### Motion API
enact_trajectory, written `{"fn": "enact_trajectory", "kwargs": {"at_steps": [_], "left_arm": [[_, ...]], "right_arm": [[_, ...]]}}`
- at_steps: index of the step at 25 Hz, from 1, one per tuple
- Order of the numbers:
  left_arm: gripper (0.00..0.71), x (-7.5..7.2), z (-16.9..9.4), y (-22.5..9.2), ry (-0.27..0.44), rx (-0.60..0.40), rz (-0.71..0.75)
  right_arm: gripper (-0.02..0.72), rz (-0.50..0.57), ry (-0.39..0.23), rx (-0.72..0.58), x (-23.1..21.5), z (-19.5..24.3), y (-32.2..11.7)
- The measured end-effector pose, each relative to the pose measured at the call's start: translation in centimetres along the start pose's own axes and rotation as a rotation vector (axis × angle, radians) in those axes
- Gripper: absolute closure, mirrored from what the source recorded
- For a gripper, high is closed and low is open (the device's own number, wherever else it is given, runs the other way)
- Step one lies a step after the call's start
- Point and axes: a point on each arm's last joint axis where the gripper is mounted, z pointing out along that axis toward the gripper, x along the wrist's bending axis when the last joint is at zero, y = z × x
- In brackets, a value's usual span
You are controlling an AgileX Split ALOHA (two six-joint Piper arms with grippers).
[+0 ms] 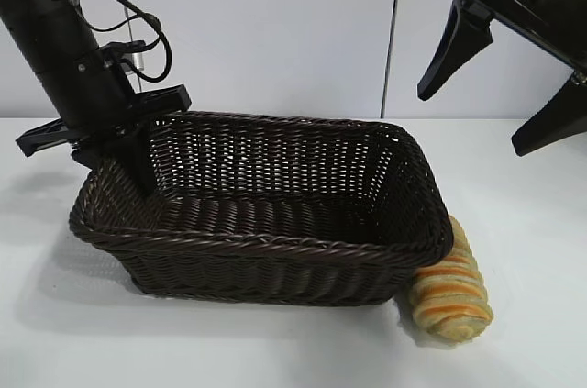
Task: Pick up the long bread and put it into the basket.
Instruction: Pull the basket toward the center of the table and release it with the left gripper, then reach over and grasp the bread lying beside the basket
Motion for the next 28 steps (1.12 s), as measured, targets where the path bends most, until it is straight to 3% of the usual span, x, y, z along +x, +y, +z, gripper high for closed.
{"fn": "enact_trajectory", "kwargs": {"at_steps": [4,12,28], "left_arm": [[0.136,-0.6,-1.1,0.7,-0.011,-0.017,0.002],[0.035,-1.7,-5.0,1.3,0.016,-0.092,0.04],[0.016,-2.4,-11.9,-1.0,0.035,-0.163,-0.04]], "right_arm": [[0.042,0.0,0.0,0.0,0.0,0.0,0.0],[0.042,0.0,0.0,0.0,0.0,0.0,0.0],[0.042,0.0,0.0,0.001,0.0,0.0,0.0]]}}
